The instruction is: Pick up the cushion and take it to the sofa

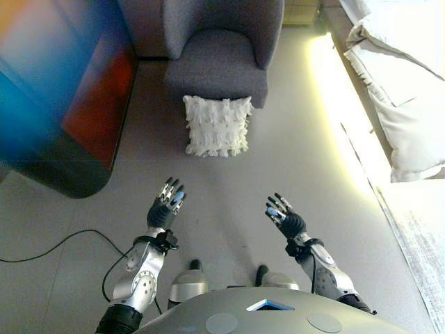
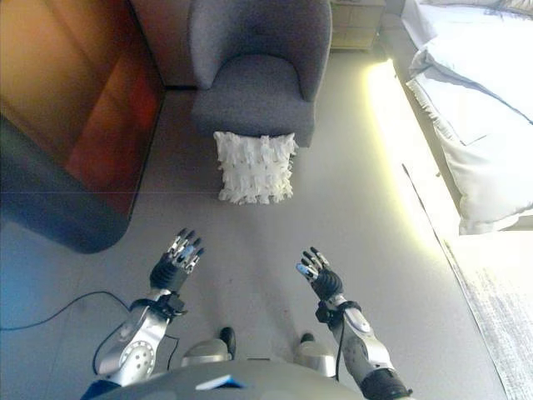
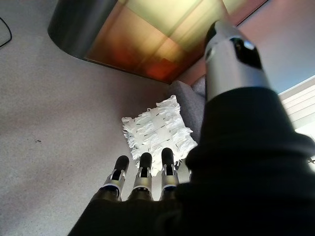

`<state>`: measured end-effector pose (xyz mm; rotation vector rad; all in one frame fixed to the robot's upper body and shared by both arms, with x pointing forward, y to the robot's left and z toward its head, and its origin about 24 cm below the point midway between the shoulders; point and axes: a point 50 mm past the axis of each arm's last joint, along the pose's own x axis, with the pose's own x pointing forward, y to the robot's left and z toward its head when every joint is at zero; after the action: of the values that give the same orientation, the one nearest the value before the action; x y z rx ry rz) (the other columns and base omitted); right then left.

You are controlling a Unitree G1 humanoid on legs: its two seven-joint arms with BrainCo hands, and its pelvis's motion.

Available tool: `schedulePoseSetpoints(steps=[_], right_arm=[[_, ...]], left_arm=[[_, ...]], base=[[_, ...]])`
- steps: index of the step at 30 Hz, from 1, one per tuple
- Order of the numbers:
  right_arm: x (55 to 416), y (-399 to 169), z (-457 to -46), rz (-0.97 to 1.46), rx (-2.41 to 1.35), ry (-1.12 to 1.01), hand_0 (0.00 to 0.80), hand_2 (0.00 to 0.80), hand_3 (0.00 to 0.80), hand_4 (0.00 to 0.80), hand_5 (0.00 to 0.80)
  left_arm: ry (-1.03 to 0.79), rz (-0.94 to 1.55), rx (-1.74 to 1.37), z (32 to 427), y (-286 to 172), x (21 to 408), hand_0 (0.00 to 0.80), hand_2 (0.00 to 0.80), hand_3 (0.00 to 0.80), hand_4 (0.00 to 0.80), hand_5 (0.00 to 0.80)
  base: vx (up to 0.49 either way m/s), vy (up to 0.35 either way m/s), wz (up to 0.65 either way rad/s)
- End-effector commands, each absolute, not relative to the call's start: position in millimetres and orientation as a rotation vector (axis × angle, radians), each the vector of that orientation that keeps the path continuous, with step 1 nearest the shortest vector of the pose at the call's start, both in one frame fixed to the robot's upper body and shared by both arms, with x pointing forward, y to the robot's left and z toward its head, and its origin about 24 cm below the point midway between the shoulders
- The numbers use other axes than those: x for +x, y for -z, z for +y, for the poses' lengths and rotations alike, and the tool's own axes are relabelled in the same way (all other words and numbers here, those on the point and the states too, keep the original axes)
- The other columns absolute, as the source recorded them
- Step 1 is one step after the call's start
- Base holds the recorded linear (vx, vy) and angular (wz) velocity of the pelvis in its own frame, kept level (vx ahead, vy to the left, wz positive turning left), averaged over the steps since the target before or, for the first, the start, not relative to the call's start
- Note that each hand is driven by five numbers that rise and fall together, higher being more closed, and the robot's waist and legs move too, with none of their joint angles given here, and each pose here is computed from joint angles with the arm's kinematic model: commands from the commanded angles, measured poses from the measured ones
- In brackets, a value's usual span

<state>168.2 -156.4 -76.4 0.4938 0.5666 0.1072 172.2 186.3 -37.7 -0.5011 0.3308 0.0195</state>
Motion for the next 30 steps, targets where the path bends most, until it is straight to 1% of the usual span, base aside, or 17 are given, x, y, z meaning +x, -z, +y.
schedulePoseSetpoints(steps=[1, 17, 30], right_arm=[[188.9, 52.9, -147.1, 0.430, 0.519, -0.165, 0.000, 0.000, 0.000, 0.000, 0.000], [187.8, 54.0, -148.5, 0.428, 0.515, -0.161, 0.000, 0.000, 0.000, 0.000, 0.000], [184.1, 57.2, -148.4, 0.450, 0.529, -0.157, 0.000, 0.000, 0.000, 0.000, 0.000]], left_arm=[[0.058, 0.212, -0.475, 180.5, 14.8, 185.9, 0.000, 0.000, 0.000, 0.000, 0.000], [0.039, 0.200, -0.507, 182.4, 14.0, 185.2, 0.000, 0.000, 0.000, 0.000, 0.000], [-0.002, 0.216, -0.499, 190.7, 19.4, 180.3, 0.000, 0.000, 0.000, 0.000, 0.000]], base=[[0.000, 0.000, 0.00], [0.001, 0.002, 0.00], [0.038, 0.086, -0.01]])
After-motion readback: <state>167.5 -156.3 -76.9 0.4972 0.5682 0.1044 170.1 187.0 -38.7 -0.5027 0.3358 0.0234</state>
